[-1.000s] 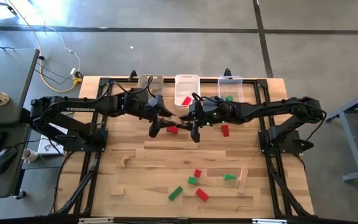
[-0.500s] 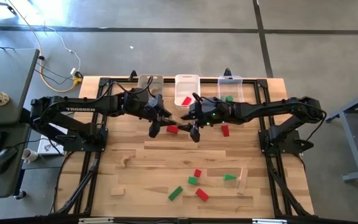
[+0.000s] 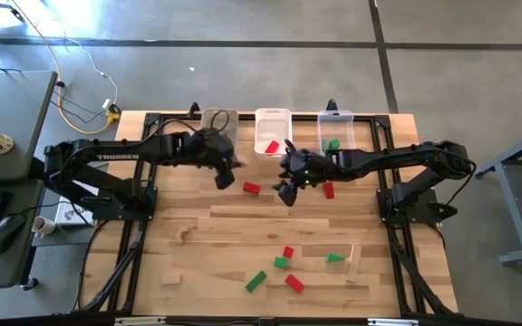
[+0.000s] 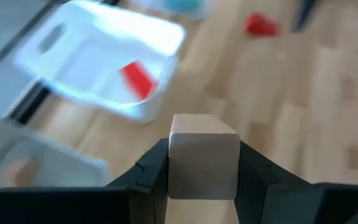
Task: Sort & place blocks by color
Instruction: Put the brown block into the gray bin
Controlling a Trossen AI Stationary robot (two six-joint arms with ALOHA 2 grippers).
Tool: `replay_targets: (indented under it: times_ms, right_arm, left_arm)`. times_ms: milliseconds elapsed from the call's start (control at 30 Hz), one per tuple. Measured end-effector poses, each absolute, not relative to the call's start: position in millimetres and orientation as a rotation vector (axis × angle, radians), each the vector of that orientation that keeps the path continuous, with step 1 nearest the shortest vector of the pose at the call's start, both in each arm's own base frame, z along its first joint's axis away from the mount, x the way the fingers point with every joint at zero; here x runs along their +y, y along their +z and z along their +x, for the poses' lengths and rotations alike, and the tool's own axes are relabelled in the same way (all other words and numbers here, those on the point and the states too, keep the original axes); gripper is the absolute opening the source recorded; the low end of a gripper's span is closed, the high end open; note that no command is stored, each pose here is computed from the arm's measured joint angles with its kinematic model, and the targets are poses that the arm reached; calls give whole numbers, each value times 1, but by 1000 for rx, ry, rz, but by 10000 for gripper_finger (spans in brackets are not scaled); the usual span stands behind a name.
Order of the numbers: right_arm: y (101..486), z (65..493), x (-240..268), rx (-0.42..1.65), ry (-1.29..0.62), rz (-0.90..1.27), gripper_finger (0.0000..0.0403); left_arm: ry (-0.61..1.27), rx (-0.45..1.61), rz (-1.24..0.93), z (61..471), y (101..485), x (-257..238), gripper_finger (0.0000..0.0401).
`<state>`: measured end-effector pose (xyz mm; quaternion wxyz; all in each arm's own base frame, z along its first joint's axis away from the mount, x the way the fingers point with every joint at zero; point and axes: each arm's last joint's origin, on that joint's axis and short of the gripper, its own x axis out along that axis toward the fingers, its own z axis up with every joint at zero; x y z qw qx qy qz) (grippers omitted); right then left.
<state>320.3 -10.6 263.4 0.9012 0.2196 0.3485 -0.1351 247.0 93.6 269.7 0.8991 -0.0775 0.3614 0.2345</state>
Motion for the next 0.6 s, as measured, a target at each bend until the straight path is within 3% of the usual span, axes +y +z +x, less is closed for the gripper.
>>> replay_targets:
  times_ms: [600]
  right_arm:
    - [258, 314, 20, 799, -289, 575, 229]
  left_arm:
    - [808, 920, -260, 212, 235, 184, 102]
